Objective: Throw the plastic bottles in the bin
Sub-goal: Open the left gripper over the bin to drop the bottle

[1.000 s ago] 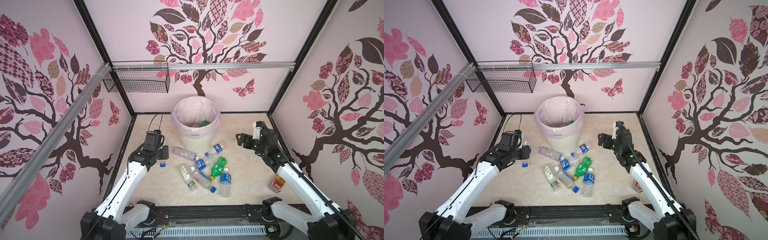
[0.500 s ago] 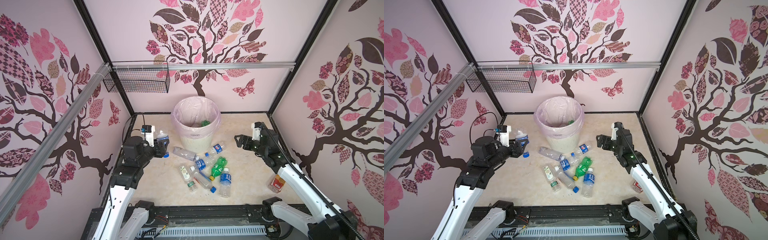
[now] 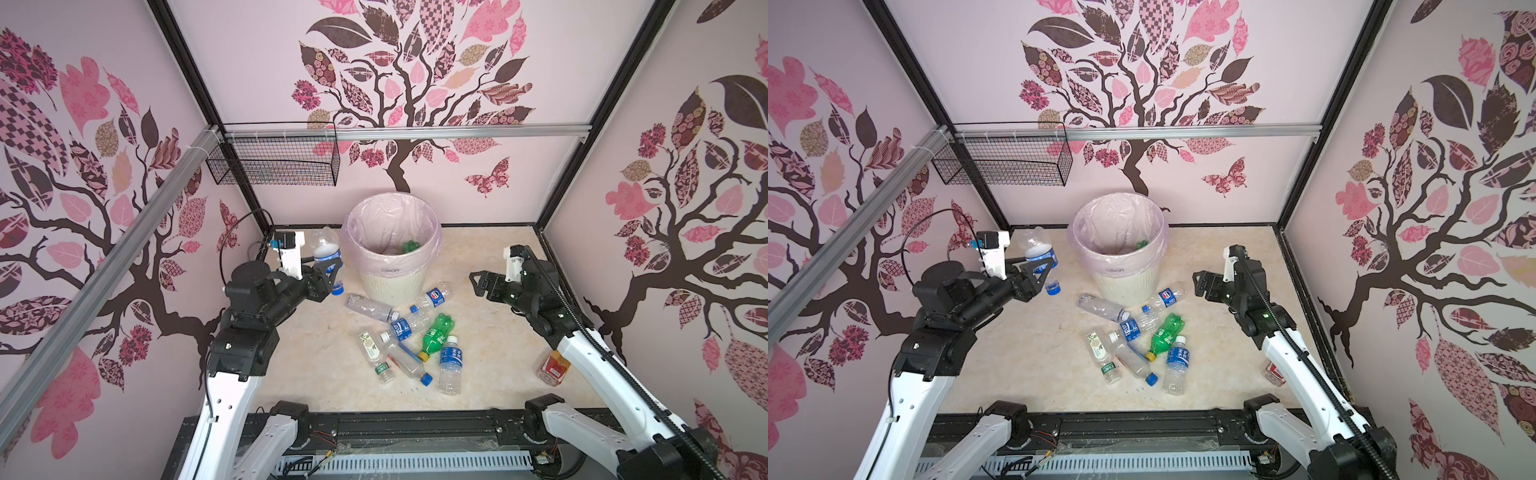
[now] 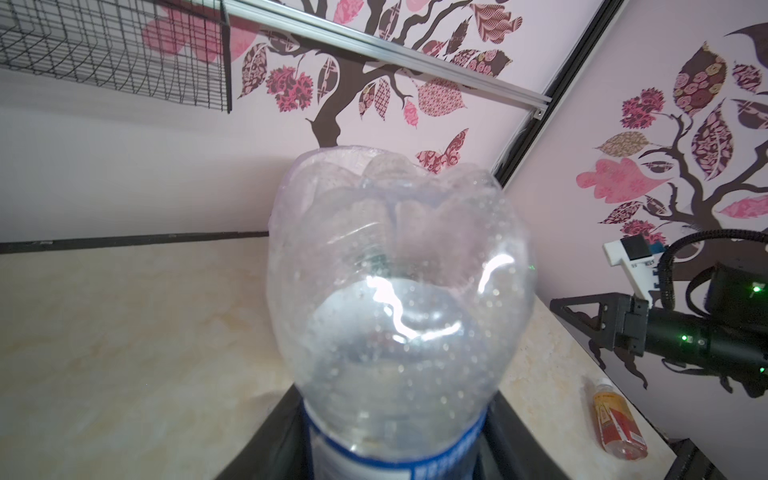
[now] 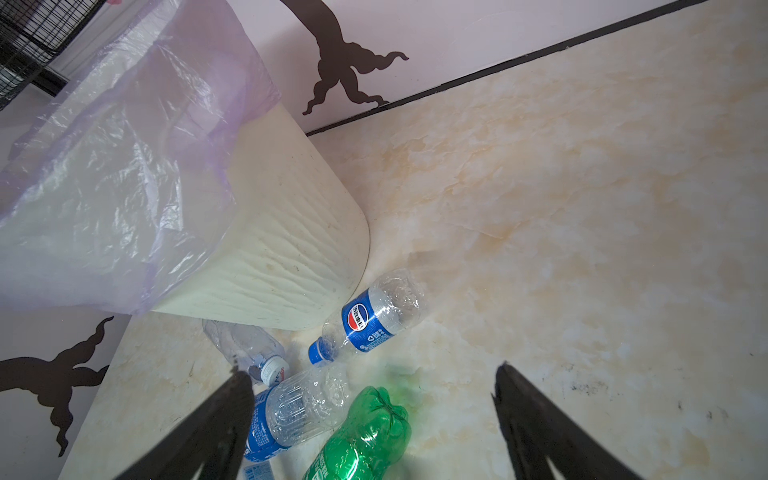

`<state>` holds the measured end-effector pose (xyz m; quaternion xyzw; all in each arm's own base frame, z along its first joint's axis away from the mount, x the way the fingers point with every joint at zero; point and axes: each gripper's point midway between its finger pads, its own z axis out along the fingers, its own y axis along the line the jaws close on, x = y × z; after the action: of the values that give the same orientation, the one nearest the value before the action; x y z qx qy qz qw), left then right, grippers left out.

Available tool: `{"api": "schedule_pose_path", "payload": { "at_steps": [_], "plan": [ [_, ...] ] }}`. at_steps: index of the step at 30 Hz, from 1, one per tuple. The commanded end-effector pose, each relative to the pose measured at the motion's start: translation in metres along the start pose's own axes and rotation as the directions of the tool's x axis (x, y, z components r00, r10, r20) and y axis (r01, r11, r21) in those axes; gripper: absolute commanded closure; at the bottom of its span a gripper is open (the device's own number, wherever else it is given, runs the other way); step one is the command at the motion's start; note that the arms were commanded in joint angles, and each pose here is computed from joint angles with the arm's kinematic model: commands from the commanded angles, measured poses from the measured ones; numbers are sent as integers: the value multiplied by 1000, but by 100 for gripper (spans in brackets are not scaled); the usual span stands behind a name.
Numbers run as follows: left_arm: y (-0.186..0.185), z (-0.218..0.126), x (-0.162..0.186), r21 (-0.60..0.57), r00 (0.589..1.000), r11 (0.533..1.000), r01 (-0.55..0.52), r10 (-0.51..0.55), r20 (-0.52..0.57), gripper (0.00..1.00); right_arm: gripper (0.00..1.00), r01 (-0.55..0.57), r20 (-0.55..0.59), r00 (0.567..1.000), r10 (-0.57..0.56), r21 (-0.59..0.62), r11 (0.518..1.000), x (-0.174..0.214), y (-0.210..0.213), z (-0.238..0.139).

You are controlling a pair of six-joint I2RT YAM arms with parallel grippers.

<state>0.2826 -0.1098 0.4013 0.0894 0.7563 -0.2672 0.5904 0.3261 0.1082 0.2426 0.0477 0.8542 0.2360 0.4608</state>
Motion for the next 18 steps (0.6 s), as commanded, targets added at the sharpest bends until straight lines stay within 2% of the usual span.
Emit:
{"api": "schedule_pose_path", "payload": {
  "at_steps": [1, 4, 7, 9, 10, 14, 18],
  "plan": [
    [-17, 23, -54, 109, 995, 994, -9, -2, 103, 47, 8, 8, -12, 1000, -8, -5, 1000, 4, 1, -5],
    [-22, 76, -77, 147, 997, 989, -12, 0, 76, 47, 8, 5, -12, 1000, -5, -9, 1000, 5, 2, -7],
    [-12, 137, -78, 64, 1000, 998, 24, -24, 0, 31, 8, -7, -22, 1000, 7, -8, 1000, 7, 2, -9],
    [-9, 164, -70, 63, 996, 996, 60, -55, -73, 21, 8, -17, -47, 999, 18, 5, 1000, 10, 0, -10],
    [-8, 173, -63, 63, 992, 995, 72, -65, -105, 19, 8, -22, -63, 998, 22, 11, 1000, 13, -1, -11],
    [2, 173, -44, 3, 988, 997, 73, -72, -136, 15, 7, -30, -108, 994, 32, 19, 999, 26, -4, -14],
    [12, 140, -37, -73, 993, 997, 4, -12, -115, 8, 7, -47, -185, 982, 45, -4, 999, 36, 2, -16]
  ]
}}
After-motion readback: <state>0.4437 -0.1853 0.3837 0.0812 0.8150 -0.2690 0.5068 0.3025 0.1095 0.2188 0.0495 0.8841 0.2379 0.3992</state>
